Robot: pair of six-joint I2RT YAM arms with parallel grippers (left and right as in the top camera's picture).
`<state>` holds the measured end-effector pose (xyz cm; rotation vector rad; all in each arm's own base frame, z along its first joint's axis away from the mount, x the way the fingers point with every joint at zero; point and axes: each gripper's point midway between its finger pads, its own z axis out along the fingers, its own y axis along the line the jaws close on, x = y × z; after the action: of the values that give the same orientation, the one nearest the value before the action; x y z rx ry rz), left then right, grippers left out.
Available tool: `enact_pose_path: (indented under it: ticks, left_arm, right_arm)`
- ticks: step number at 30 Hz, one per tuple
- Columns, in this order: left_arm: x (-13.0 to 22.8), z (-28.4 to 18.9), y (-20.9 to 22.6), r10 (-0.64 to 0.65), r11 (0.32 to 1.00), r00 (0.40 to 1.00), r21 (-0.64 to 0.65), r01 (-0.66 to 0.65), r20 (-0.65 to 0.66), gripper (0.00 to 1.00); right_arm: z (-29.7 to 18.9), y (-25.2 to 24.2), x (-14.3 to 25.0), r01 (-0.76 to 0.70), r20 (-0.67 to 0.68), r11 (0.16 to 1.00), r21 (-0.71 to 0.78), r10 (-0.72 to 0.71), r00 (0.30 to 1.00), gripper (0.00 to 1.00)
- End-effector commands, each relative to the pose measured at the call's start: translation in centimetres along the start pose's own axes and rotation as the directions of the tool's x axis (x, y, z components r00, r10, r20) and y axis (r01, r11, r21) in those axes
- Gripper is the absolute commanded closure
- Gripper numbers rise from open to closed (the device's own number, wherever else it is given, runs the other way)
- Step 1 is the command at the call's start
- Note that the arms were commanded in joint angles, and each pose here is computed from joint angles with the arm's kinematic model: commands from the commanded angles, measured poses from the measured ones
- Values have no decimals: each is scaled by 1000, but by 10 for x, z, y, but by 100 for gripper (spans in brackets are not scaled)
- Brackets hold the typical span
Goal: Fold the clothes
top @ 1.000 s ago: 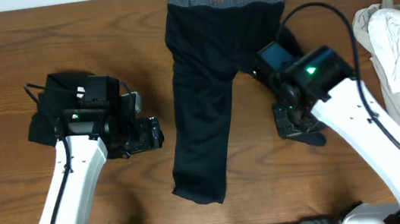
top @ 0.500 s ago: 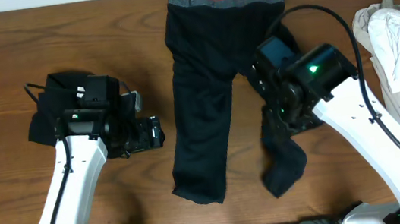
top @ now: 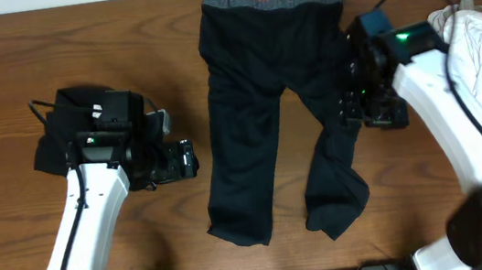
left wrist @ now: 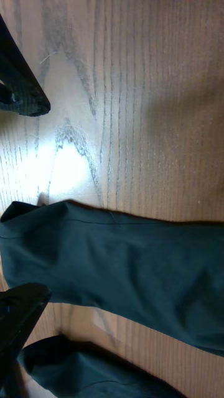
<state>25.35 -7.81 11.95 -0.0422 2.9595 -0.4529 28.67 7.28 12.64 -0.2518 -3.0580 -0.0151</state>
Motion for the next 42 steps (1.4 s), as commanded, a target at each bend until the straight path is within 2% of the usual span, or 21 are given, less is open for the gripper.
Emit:
enact_pose_path:
  ticks: [1,3,6,7,8,10,13,14,17,19,21,23,25,27,28,30,32,36,38,40,42]
  left_arm:
    - [-1,-1,-1,5,1000,1000,4,-5,6,12]
    - [-1,-1,-1,5,1000,1000,4,-6,8,12]
    - [-1,-1,-2,5,1000,1000,5,-5,7,12]
    - [-1,-1,-2,4,1000,1000,9,-4,5,12]
    - [0,-1,-3,4,1000,1000,14,-4,2,12]
    - [1,-1,-4,3,1000,1000,21,-2,-3,12]
    - [1,-1,-4,3,1000,1000,22,-3,-2,12]
    - [0,-1,-4,4,1000,1000,22,-4,2,12]
    - [-2,-1,-5,7,1000,1000,24,-7,11,12]
    - [-3,-1,-5,8,1000,1000,25,-9,16,12]
    - [-3,-1,-7,8,999,1000,36,-9,14,12]
    - [-2,-1,-13,9,997,1000,73,-9,6,13]
    - [4,-1,-25,18,992,1000,125,-16,-19,24]
    - [14,-1,-32,34,990,998,142,-26,-54,35]
    - [18,0,-35,45,989,997,141,-35,-69,36]
    - [24,2,-41,73,988,994,144,-60,-84,36]
    - [22,4,-47,104,985,992,142,-94,-70,36]
    - [15,5,-55,131,981,991,150,-125,-33,35]
    - [15,5,-54,130,981,991,149,-124,-34,35]
    - [16,5,-54,129,981,991,149,-122,-38,35]
    - [16,5,-54,128,982,991,148,-121,-39,35]
  right_arm:
    - [27,1,-6,12,-45,1000,15,-11,999,21]
    - [43,6,-21,12,-22,1000,6,-11,1000,25]
    - [66,22,-41,7,-3,998,-64,-7,1000,67]
    - [69,29,-40,6,-21,995,-101,-9,1000,71]
    - [72,34,-38,4,-43,992,-127,-10,999,67]
    - [77,29,-38,3,-50,995,-98,-8,999,39]
    - [77,6,-56,-6,32,1000,18,5,999,20]
    - [77,0,-64,1,63,999,38,-4,998,16]
    - [78,2,-83,87,119,996,-6,-86,989,17]
    - [79,12,-84,114,110,989,-93,-103,989,19]
    - [79,23,-81,152,95,972,-180,-136,986,24]
    - [75,36,-73,170,74,946,-277,-155,985,32]
    - [67,56,-60,226,57,889,-399,-222,973,42]
    - [61,66,-43,234,15,849,-473,-258,966,45]
    - [60,68,-36,234,-9,844,-483,-272,962,44]
    - [60,70,-22,232,-55,845,-481,-293,954,39]
    - [63,71,-14,233,-86,863,-447,-301,950,39]
    - [77,43,-10,124,-160,971,-203,-158,974,36]
    - [78,41,2,135,-199,974,-180,-171,965,36]
    - [80,37,15,147,-243,978,-146,-179,953,41]
    - [84,23,21,142,-266,988,-57,-152,952,43]
